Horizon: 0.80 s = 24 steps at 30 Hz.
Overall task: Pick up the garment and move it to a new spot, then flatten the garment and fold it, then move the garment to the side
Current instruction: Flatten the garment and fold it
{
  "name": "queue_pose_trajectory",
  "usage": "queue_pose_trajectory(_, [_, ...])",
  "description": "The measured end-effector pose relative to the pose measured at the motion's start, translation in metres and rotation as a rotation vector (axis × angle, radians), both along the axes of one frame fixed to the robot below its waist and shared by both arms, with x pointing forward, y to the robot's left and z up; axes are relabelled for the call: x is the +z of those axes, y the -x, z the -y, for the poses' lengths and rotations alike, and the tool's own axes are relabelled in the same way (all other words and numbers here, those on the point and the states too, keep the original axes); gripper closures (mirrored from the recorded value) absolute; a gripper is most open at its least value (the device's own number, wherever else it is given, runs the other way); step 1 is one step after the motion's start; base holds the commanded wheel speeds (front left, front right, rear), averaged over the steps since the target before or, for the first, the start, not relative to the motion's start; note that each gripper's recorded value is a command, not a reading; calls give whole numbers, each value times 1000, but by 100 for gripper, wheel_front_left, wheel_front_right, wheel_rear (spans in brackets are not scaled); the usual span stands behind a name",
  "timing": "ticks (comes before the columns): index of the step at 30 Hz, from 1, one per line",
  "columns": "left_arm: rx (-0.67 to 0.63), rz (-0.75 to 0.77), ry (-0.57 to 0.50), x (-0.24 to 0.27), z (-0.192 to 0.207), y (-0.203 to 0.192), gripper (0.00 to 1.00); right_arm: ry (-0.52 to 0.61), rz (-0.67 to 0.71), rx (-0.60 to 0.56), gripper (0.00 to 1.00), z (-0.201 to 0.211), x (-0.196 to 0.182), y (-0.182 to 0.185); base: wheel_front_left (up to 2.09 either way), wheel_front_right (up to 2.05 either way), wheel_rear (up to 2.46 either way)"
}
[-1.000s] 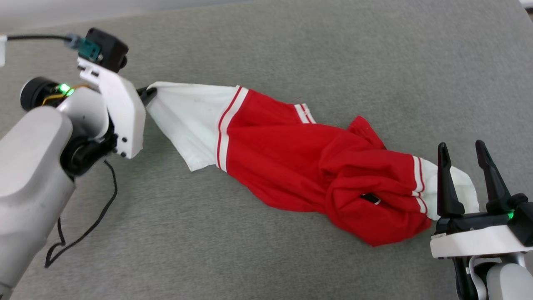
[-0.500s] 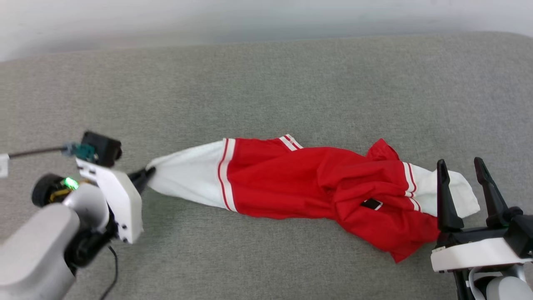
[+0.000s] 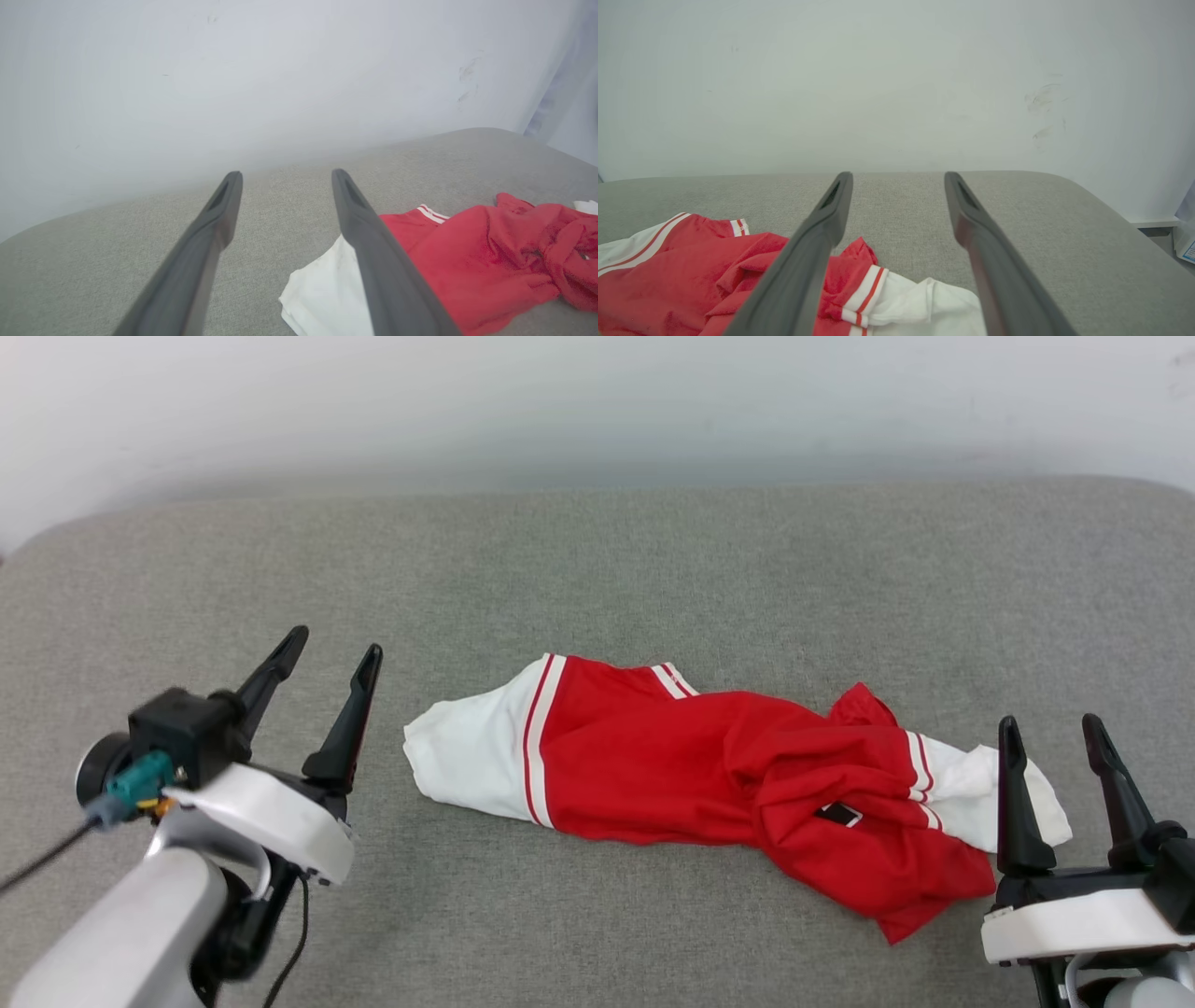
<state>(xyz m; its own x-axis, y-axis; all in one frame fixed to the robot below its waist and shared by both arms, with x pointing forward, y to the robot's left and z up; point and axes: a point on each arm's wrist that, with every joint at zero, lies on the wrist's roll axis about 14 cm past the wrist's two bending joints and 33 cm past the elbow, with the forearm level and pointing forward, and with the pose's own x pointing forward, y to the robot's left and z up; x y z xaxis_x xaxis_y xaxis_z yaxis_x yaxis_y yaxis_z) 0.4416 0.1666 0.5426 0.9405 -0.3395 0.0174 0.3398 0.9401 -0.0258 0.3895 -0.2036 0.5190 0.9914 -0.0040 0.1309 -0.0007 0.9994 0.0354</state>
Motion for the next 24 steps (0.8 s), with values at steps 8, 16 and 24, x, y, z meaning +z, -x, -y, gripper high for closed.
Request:
queue_pose_trajectory(8, [102,184,72,37,5,37,0,0,14,-1,0,0,6,12,0,0,0])
queue_pose_trajectory(16, [150,214,86,32,3,65,0,5,10,10,0,-3,6,18,0,0,0])
queue_pose_trajectory(24, [149,194,87,20,3,63,0,141,-329,56,0,21,-14,-1,0,0,0])
